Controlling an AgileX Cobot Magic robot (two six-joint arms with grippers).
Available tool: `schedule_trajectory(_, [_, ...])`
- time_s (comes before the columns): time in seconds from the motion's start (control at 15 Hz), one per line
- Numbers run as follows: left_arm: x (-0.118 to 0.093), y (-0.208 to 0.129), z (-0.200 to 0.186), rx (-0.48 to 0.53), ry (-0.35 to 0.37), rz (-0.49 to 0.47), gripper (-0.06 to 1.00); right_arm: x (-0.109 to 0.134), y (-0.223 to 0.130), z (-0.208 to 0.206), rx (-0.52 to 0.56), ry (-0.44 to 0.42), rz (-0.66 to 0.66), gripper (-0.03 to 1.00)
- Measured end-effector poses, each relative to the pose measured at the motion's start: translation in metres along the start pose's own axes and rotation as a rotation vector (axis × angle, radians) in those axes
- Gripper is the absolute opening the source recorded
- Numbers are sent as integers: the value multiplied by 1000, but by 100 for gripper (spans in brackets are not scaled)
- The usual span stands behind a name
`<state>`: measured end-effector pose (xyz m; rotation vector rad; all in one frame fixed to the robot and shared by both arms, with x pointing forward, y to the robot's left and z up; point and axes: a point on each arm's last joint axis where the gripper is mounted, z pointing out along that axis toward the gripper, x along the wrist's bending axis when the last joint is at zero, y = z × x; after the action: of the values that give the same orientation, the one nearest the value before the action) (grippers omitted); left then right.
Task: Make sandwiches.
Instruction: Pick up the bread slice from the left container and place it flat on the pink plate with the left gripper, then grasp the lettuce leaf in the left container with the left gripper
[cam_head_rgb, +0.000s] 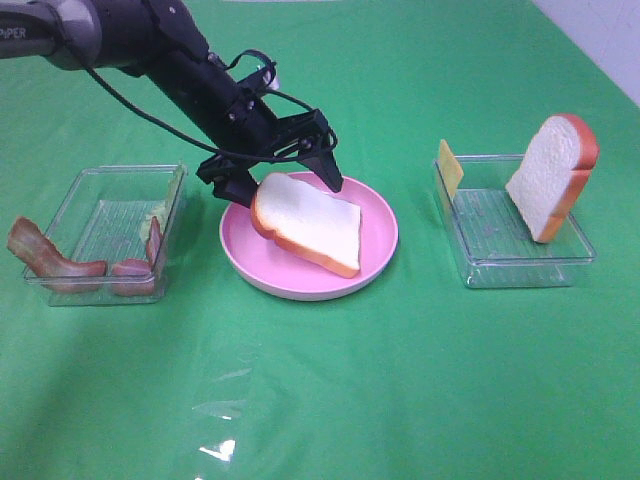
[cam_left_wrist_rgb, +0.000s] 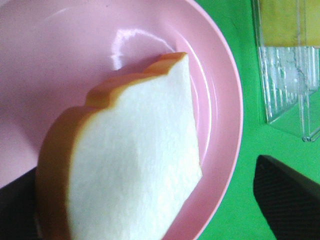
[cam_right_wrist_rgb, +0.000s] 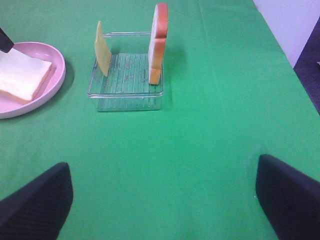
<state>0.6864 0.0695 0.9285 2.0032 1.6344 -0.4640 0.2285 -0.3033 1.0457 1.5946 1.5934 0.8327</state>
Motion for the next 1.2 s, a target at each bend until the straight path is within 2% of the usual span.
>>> schedule_trajectory(0.13, [-8, 4, -16, 17, 32, 62, 98, 0, 0, 0, 0, 0, 0, 95])
schedule_trajectory(0.27, [-19, 13, -42, 6, 112, 121, 99, 0, 0, 0, 0, 0, 0, 95])
schedule_trajectory(0.33, [-25, 22, -65, -66, 212, 139, 99, 0, 0, 0, 0, 0, 0, 95])
schedule_trajectory(0.53, [-25, 23, -90, -113, 353, 187, 99, 0, 0, 0, 0, 0, 0, 95])
schedule_trajectory(0.87, [-43, 17, -145, -223, 475, 252, 99, 0, 0, 0, 0, 0, 0, 95])
schedule_trajectory(0.93, [-40, 12, -151, -218, 509, 255, 99, 0, 0, 0, 0, 0, 0, 95])
schedule_trajectory(1.2, [8, -4, -148, -103, 584, 136, 99, 0, 0, 0, 0, 0, 0, 95])
